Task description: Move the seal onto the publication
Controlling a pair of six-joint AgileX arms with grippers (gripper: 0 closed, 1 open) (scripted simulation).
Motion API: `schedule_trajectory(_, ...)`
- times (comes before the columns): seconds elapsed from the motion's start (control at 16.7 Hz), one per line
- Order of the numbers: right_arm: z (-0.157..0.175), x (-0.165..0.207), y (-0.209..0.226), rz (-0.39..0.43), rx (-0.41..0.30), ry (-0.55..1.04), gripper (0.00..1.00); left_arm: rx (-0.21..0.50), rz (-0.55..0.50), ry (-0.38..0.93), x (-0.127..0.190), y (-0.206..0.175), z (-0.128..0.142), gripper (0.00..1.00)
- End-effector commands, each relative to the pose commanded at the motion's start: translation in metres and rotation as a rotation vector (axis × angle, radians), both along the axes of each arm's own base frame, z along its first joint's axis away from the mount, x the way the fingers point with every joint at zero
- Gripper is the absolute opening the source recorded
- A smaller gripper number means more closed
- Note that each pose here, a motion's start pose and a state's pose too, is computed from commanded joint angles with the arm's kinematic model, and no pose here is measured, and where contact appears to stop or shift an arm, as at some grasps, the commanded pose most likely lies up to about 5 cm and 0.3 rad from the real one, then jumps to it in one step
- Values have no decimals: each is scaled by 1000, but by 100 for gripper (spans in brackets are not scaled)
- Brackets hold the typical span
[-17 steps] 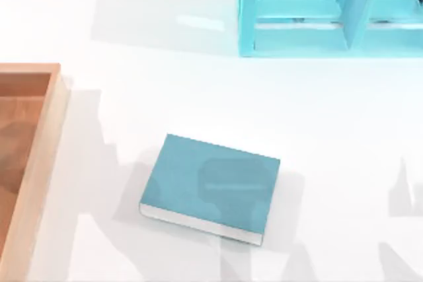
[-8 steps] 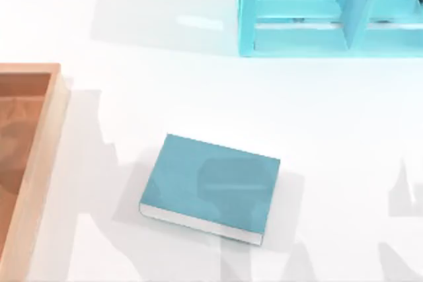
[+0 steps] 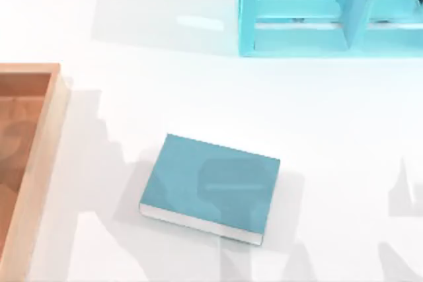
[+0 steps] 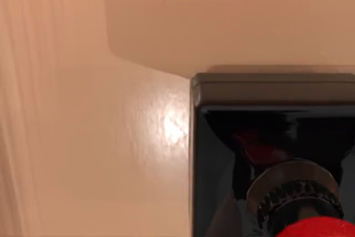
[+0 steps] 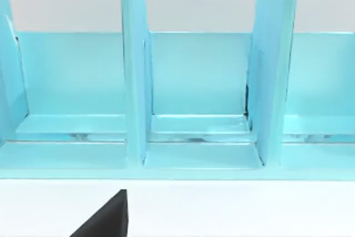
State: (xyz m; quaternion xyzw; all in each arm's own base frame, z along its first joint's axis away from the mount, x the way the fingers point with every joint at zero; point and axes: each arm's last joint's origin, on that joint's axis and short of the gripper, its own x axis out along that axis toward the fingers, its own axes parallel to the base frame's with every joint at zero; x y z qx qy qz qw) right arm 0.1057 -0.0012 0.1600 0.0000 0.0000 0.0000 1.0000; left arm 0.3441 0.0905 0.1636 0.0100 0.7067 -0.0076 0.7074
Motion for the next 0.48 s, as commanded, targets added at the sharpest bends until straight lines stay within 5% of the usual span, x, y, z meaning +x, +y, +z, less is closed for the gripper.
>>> schedule_trajectory(0.48,0,0,0,0,0,0,100,1,-2,29,11,-105,102,0)
